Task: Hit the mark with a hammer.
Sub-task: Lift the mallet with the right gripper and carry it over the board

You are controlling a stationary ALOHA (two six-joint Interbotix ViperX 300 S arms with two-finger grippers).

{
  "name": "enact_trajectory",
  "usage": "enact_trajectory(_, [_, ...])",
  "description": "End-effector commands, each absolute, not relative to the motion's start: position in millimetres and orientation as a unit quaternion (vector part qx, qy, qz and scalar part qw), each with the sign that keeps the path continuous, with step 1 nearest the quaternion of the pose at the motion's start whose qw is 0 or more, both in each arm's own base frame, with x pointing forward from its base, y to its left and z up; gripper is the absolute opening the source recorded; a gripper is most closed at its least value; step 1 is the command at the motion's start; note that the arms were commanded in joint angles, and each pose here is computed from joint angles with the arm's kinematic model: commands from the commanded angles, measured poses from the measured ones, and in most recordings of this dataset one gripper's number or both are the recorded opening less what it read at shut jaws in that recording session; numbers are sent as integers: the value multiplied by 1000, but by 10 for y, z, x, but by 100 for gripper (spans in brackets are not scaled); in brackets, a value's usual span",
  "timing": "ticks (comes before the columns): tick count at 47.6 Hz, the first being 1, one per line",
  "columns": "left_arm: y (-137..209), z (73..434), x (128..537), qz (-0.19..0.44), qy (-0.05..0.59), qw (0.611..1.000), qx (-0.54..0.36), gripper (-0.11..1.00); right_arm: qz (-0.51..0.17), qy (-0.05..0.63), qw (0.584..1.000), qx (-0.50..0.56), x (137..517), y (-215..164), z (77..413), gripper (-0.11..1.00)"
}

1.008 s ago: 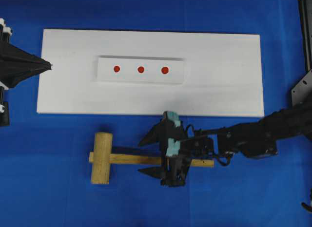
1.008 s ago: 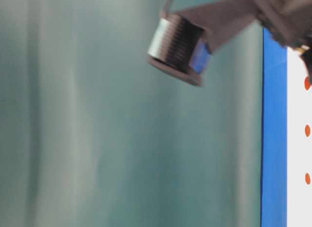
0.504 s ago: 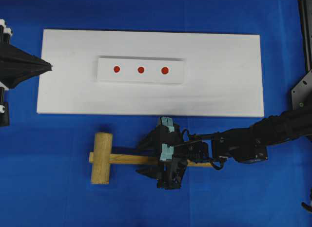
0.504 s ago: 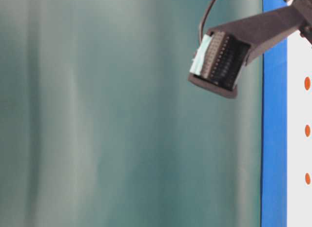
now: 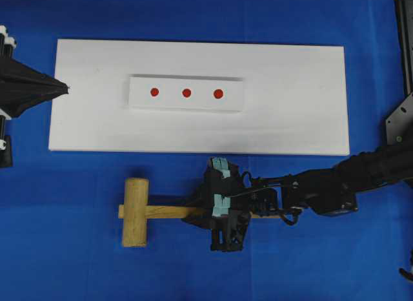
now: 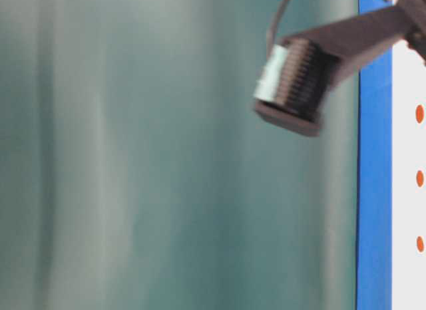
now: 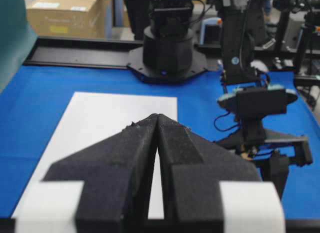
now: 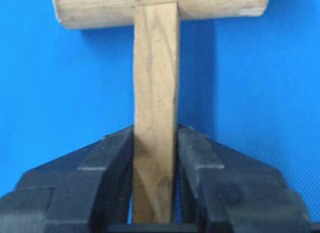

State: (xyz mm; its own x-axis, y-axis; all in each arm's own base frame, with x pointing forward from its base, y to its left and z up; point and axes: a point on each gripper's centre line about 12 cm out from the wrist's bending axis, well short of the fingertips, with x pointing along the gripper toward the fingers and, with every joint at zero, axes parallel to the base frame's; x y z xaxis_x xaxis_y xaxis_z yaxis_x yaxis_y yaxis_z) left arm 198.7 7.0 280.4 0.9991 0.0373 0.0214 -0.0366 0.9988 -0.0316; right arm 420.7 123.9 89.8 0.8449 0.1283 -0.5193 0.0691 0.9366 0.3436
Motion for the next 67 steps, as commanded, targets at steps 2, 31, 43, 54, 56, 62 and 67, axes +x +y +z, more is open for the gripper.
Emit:
enact_trajectory(2, [77,2847,1998,20,-17,1000,-17,0,32,231,956,180,4206,1239,1353,9])
enact_trajectory(31, [76,2820,1992,20,-4,1000,-17,0,64,173,972,143,3927,1078,2261,9])
enact_trajectory(43, [76,2815,1994,20,-3,1000,-17,0,13,167,978,121,4025,596,2275,9])
enact_trajectory(54, [76,2807,1993,20,-1,1000,-18,0,-38,161,983,76,4076,81,2317,9])
enact_trajectory(56, [76,2805,1993,20,0,1000,-18,0,-46,160,984,69,4080,6,2323,9])
enact_trajectory(62, [76,2794,1993,20,4,1000,-18,0,-62,161,984,48,4086,-166,2337,9])
enact_trajectory(67, [76,2790,1993,20,6,1000,-18,0,-65,165,983,40,4087,-223,2339,9])
